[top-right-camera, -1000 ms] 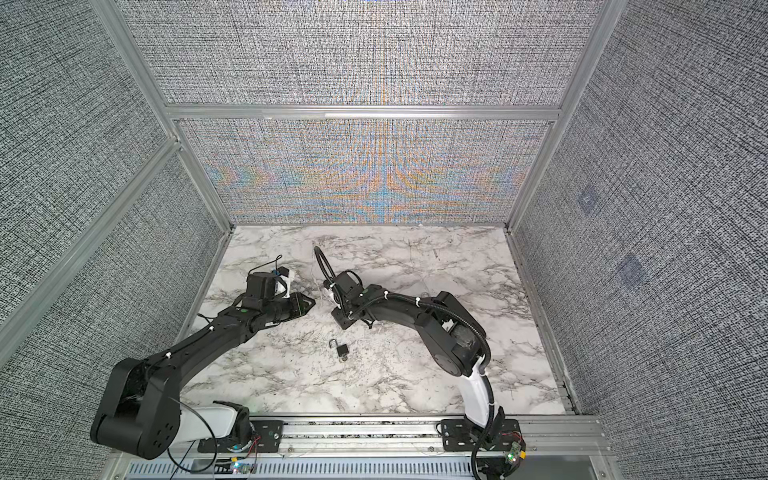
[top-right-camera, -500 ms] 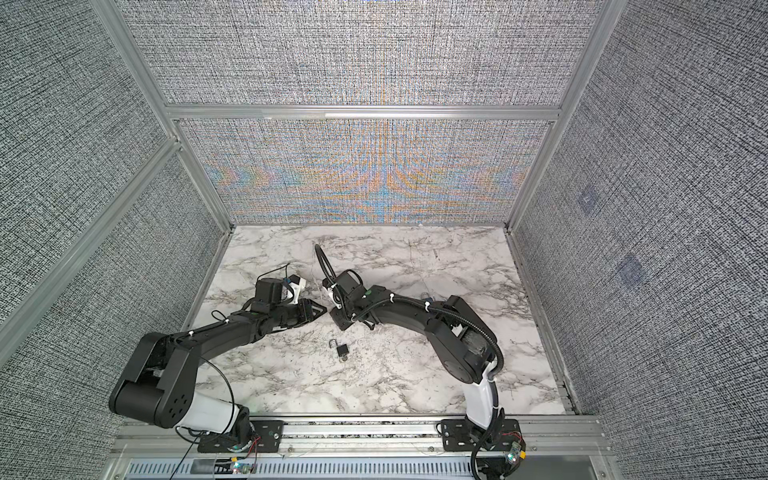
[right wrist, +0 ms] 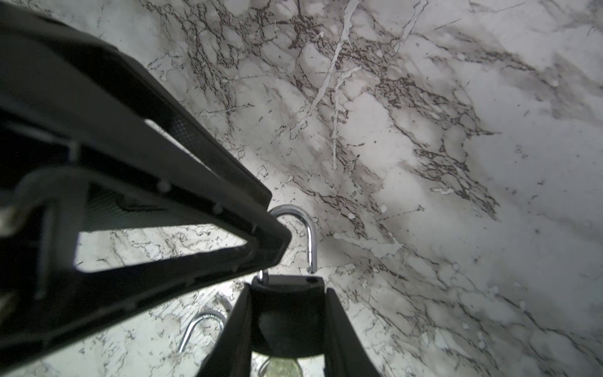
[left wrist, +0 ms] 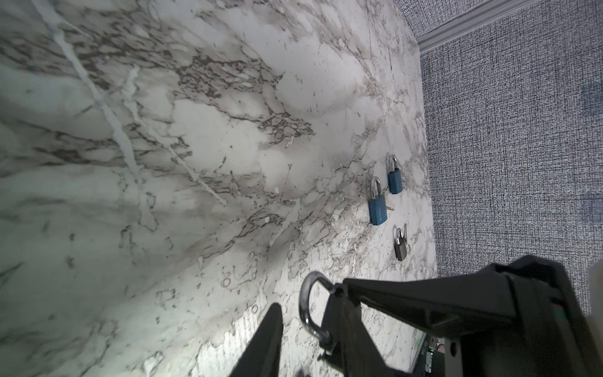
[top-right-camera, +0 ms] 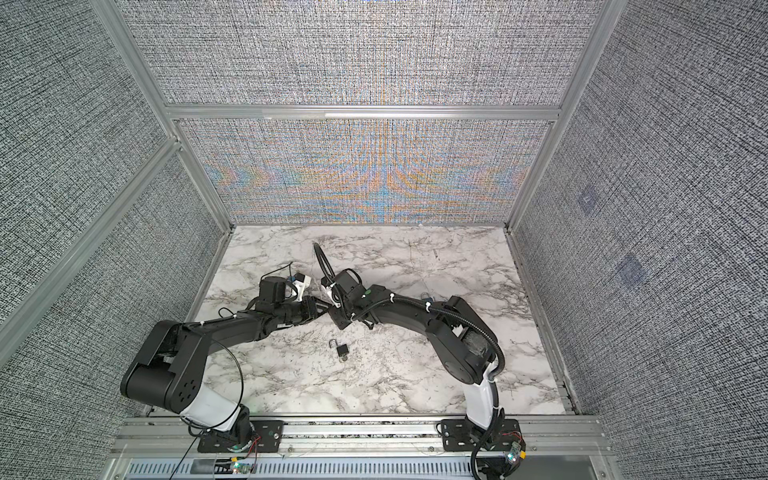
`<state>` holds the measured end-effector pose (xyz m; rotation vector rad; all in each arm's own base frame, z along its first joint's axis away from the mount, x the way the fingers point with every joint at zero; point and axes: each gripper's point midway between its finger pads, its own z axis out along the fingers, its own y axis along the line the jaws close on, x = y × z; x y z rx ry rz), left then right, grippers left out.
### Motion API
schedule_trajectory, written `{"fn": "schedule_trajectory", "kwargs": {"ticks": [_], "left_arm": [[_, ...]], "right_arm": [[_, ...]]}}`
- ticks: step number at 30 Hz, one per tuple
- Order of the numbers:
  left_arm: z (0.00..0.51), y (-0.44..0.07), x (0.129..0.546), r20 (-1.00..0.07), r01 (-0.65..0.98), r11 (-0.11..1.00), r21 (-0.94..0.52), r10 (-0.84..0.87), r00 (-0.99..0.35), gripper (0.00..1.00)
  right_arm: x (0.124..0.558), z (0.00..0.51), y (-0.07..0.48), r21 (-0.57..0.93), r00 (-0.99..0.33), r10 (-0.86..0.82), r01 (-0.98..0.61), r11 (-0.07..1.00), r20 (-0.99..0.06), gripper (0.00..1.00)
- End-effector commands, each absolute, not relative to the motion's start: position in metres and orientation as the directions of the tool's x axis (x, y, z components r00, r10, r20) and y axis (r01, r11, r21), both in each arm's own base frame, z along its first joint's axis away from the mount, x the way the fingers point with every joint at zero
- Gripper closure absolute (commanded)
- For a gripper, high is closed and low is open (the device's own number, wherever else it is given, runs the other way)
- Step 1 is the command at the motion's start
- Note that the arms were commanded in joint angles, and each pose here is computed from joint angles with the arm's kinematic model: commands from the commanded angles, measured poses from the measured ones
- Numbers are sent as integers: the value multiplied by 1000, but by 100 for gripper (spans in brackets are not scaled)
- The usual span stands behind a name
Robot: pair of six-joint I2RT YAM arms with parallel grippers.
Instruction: Lock with the key
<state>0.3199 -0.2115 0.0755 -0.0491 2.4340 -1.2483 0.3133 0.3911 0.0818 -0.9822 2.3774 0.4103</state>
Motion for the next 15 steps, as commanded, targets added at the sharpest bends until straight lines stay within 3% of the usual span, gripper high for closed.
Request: {"fn": "schedule_trajectory", "kwargs": {"ticks": [1,10,15], "left_arm": [[82,-216,324,-357,181,579,-795,-206,-911,68],[81,-220,329,-351,180,569,-802,-206,-913,74],[78,-224,328,-338,177,556,-812,-200,-920,85]], "right_arm": [[313,87,397,91,-592,-548,-724,684,-591,75],[313,89,398,93,-589,-546,-726,682,-595,75],[314,92,400,95,-587,-542,-726,681,-601,75]]}}
